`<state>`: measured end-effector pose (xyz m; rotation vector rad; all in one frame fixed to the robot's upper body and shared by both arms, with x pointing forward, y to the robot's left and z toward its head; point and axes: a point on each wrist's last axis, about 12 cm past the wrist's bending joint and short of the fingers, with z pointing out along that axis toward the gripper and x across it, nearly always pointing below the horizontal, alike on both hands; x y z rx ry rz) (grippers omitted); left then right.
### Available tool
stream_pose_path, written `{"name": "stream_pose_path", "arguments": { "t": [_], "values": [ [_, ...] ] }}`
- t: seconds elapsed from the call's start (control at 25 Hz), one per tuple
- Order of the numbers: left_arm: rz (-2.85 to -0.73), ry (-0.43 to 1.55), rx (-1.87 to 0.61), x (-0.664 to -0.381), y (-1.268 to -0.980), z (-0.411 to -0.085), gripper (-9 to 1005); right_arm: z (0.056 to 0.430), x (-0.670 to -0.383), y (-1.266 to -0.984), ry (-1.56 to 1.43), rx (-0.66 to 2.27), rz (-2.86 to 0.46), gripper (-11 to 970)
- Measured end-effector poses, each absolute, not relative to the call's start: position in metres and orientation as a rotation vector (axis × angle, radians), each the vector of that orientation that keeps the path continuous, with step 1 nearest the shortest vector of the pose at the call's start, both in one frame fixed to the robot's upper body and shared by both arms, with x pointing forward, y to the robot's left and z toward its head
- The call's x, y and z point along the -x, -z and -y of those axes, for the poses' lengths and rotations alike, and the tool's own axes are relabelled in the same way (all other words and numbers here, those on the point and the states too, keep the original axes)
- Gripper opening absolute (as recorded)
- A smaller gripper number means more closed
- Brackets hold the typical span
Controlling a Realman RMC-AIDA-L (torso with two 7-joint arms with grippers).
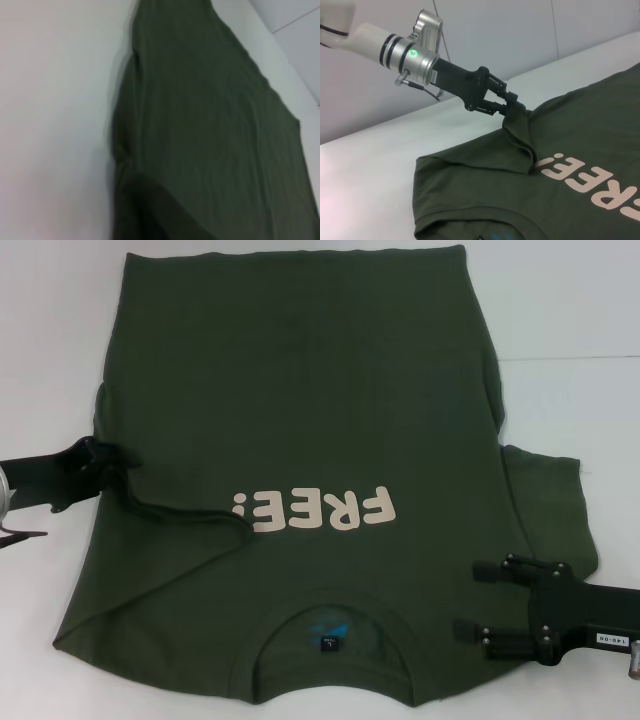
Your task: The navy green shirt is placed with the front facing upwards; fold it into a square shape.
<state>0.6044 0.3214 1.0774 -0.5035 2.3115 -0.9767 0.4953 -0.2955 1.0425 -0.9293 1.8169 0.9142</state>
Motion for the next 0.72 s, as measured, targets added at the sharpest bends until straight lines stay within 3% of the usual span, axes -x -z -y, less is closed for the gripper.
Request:
{"name": "stream_pose_path", "arguments": {
  "t": [0.36, 0.72],
  "values": [
    [-2.205, 1.097, 0.555, -0.605, -1.071, -0.306, 395, 0.295, -0.496, -1.043, -0.917, 0.931, -1.814, 883],
    [-2.08, 1.176, 0.622, -0.606, -1.069, -0.296, 396, 0.294, -0.496, -1.042, -0.923, 0.93, -1.814, 882]
  ]
}}
